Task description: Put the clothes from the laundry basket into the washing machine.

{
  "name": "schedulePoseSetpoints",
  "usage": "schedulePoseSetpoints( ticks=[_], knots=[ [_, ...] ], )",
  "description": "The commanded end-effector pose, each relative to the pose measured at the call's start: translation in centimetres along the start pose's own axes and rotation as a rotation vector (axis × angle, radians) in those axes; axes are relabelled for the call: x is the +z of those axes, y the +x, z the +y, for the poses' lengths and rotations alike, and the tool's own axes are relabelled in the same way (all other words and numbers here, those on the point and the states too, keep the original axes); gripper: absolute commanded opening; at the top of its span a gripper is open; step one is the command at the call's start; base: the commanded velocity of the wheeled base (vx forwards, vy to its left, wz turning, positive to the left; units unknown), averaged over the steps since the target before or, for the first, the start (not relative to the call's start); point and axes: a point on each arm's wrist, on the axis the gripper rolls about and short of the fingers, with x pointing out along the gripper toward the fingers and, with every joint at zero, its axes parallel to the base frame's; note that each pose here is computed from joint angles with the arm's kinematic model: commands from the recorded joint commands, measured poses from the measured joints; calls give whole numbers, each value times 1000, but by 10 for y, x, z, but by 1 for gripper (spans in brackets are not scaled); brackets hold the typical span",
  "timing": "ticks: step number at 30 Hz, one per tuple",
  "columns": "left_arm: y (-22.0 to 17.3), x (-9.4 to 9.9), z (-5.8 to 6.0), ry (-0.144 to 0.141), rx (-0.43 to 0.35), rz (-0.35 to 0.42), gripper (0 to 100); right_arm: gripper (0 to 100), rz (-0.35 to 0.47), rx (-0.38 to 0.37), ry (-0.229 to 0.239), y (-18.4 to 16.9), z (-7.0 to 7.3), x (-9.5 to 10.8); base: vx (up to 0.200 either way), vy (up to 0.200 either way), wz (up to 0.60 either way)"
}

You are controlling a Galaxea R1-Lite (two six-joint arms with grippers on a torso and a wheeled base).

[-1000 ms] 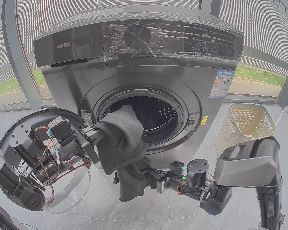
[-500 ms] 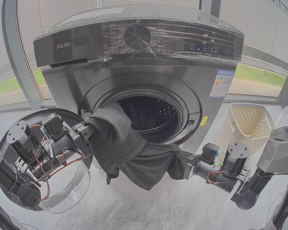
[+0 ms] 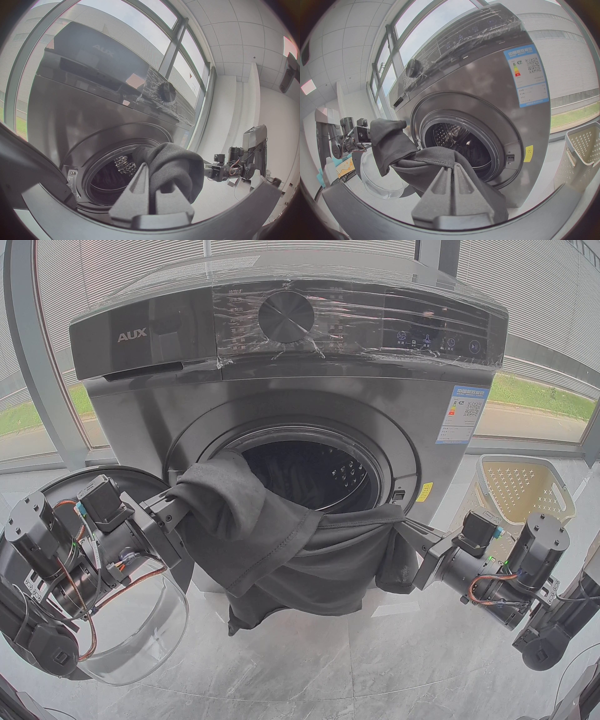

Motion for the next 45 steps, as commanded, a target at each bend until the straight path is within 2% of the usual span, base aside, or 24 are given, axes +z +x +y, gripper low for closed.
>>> schedulePoseSetpoints(
  ticks=[1, 8, 10, 12, 18, 30, 41, 42, 44, 45],
  knots=[
    [-1, -1, 4, 3, 16, 3, 0, 0, -40, -2, -2, -1, 0, 10, 0, 0, 0],
    [0, -3, 10, 5, 37, 10, 0, 0, -57, -40, -10, 1, -3, 12, 0, 0, 0],
    [1, -3, 10, 3, 39, 8, 0, 0, -68, -71, -8, 3, -1, 13, 0, 0, 0],
    [1, -2, 12, 3, 44, 6, 0, 0, -87, -69, -7, 6, 1, 16, 0, 0, 0],
    [-2, -4, 27, 19, 101, 15, 0, 0, -119, -74, -6, 11, 0, 22, 0, 0, 0],
    [-2, -4, 28, 19, 104, 12, 0, 0, -159, -66, -3, 16, 3, 30, 0, 0, 0],
    [-2, -4, 27, 17, 85, 19, 0, 0, -158, -64, 0, 16, 3, 30, 0, 0, 0],
    [-4, -4, 27, 17, 63, 26, 100, 0, -156, -63, 1, 16, 4, 30, 0, 0, 0],
    [-8, -4, 29, 13, 45, 39, 100, 0, -154, -63, 1, 16, 3, 29, 0, 0, 0],
    [-9, -6, 29, 1, 37, 51, 100, 0, -150, -64, 1, 16, 3, 28, 0, 0, 0]
  ],
)
